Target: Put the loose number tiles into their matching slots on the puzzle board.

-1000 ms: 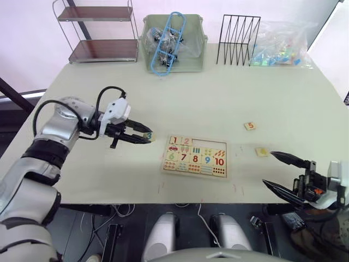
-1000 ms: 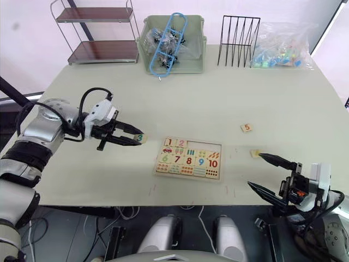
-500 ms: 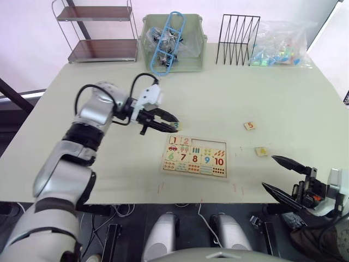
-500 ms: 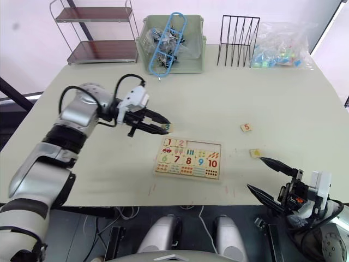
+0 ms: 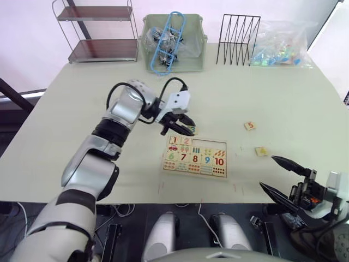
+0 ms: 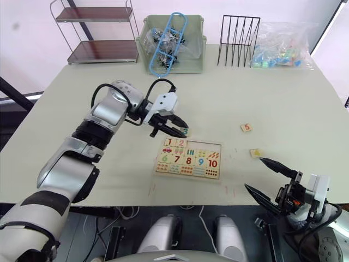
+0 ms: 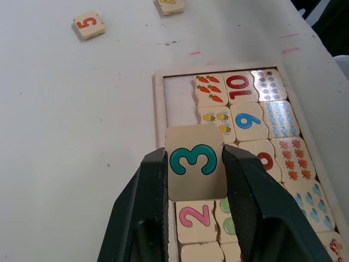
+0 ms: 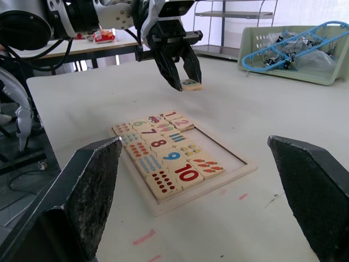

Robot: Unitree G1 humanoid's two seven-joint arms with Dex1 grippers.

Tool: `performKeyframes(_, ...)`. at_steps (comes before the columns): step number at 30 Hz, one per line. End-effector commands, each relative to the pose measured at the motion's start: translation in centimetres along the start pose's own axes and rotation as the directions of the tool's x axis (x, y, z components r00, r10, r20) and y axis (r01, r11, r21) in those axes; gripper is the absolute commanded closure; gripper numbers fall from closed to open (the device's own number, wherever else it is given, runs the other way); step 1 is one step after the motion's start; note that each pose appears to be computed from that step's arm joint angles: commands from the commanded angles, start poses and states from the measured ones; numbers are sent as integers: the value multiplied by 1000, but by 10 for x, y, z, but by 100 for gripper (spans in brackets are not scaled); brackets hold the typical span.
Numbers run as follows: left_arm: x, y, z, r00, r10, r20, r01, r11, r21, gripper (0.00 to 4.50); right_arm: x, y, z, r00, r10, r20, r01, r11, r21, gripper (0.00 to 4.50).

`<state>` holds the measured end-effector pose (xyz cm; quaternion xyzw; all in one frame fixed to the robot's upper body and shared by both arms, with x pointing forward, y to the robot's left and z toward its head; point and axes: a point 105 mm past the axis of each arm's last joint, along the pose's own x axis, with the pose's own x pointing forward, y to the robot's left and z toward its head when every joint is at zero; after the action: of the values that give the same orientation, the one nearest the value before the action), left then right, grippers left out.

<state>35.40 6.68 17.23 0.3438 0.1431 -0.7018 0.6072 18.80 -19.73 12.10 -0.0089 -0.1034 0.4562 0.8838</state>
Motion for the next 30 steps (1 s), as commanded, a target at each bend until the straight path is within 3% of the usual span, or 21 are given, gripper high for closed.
performKeyframes(1,6,5,4,993,23,-115,-19,999,37,354,2,2,8,1000,6,20,-5,999,-40,0)
performKeyframes(12,31,5,-2,966,0,-258,5,1000,22,354,4,0,9,1000,6,26,-5,999,-47,0)
performKeyframes(30,46,-2,-4,939,-42,-342,39,999,-17,354,6,1,11,999,-16,27,17,998,-57,0)
